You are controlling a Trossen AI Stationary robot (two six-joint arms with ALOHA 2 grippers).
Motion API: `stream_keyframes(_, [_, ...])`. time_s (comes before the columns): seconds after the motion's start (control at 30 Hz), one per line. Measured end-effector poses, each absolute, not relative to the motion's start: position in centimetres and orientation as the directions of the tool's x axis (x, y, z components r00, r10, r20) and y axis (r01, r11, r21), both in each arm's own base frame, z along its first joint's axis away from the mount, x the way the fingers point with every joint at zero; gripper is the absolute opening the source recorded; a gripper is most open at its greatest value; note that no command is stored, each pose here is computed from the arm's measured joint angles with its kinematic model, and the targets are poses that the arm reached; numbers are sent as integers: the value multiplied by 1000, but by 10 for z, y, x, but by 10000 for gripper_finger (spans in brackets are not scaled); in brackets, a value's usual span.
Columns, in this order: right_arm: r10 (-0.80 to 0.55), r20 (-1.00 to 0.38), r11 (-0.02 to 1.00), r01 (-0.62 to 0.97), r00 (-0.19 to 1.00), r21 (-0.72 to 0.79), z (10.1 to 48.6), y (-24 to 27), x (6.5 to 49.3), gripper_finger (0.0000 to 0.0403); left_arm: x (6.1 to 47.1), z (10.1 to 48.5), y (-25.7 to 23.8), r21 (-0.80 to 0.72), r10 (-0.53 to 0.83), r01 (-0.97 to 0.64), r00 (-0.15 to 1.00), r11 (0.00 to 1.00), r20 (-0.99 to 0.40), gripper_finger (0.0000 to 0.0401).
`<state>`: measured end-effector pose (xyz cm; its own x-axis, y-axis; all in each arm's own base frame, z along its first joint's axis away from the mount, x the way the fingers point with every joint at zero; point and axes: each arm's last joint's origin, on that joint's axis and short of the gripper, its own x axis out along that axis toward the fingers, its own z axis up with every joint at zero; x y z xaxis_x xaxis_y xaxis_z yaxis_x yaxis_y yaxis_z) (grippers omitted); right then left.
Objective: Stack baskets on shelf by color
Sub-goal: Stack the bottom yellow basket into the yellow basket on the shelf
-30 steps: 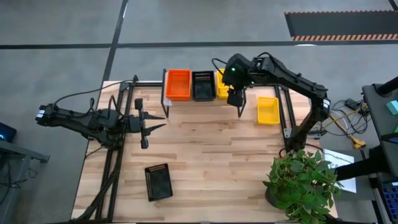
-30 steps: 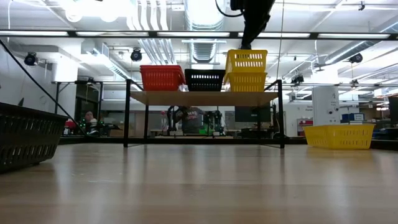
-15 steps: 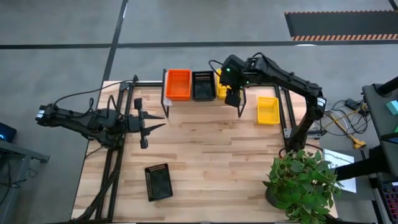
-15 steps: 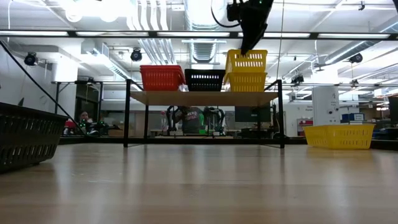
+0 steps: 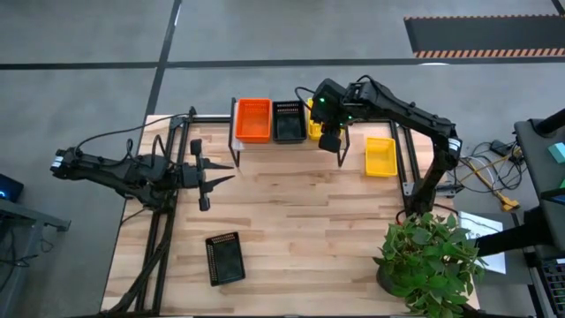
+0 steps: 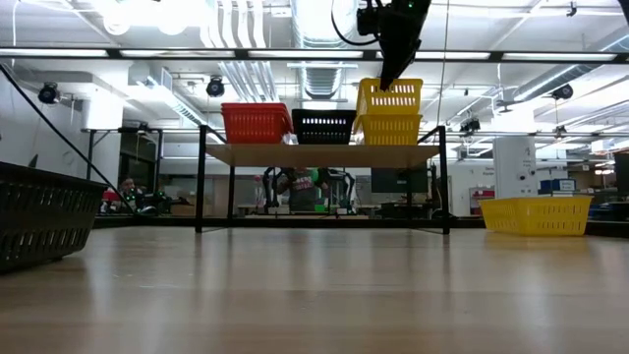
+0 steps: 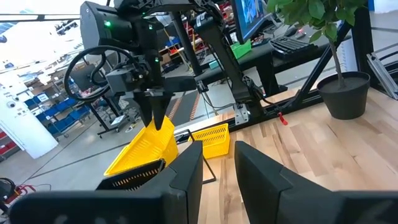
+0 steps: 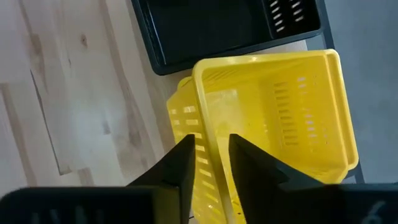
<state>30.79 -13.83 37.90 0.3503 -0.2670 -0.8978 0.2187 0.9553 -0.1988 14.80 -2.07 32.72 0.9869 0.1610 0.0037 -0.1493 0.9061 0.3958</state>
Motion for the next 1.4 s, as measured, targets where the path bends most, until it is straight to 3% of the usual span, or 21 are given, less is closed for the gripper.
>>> stream_keyframes(0.37, [-258, -900, 961, 185, 351, -203, 379, -138, 308, 14, 148, 327, -21, 396, 161, -149, 987, 906, 3, 77])
stream_keyframes(0.97, [-330, -876, 942, 175, 350, -285, 392, -133, 295, 9, 148, 327, -21, 396, 160, -149, 987, 906, 3, 77])
stream_keyframes(1.4, [-304, -898, 953, 101, 319, -287, 369, -138, 316, 9, 148, 327, -21, 396, 160, -149, 987, 906, 3, 77])
